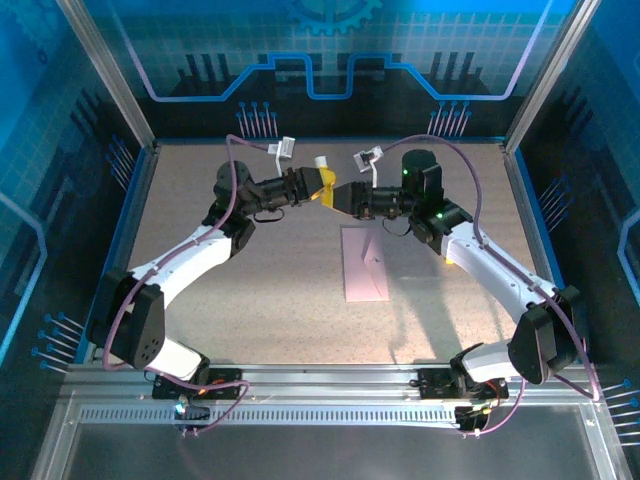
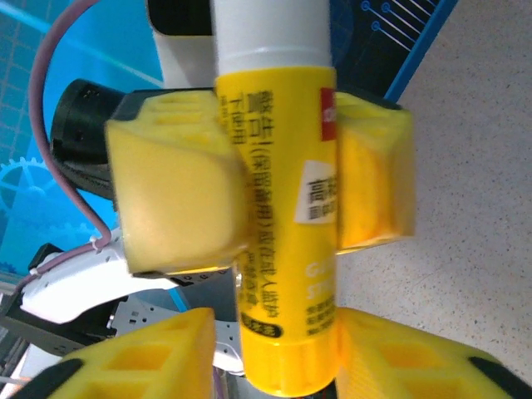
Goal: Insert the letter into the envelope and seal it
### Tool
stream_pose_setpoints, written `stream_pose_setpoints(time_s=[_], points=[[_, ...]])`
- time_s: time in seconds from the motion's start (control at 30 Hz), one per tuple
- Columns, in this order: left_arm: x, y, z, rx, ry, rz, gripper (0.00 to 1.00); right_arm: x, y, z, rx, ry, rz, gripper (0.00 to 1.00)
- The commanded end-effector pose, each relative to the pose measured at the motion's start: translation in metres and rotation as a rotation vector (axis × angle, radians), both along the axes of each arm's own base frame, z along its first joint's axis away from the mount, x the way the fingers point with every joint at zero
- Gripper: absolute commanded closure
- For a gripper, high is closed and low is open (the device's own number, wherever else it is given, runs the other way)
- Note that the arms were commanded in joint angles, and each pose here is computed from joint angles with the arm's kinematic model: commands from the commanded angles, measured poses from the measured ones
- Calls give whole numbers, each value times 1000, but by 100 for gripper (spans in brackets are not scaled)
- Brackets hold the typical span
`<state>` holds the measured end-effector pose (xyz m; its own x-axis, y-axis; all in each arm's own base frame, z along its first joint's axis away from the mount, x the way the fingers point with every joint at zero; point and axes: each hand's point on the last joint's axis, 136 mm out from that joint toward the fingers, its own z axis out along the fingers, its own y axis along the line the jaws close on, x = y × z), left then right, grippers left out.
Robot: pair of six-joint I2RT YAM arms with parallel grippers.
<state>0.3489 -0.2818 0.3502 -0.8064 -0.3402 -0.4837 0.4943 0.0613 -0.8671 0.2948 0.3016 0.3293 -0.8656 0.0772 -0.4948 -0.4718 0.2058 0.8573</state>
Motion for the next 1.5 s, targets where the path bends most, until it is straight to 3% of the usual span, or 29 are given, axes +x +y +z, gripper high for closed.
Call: stream_pose_setpoints(time_s=[0.0,0.2,0.37,0.57,0.93,1.03,1.27,1.47], points=[[3,-1,8,-20,-32,8,100,-7,6,4,19,-17,41,63],[6,-1,7,-20,-24,16,100,-7,8,4,27,-15,48,67],[9,0,3,-19,-6,26,100,-7,11,6,30,-17,53,79],[14,3,-4,11,26,70,100,-1,19,12,-15,-82,-15,83],[3,-9,-25,246,199,202,100,3,87,3,-372,-505,-241,84],[-4,-16,-27,258,230,203,100,4,109,-5,-447,-623,-285,84],[-11,-22,-29,265,269,203,100,-5,147,-13,-516,-820,-349,85],[-10,-23,-28,268,262,199,100,-2,147,-16,-524,-811,-367,85]])
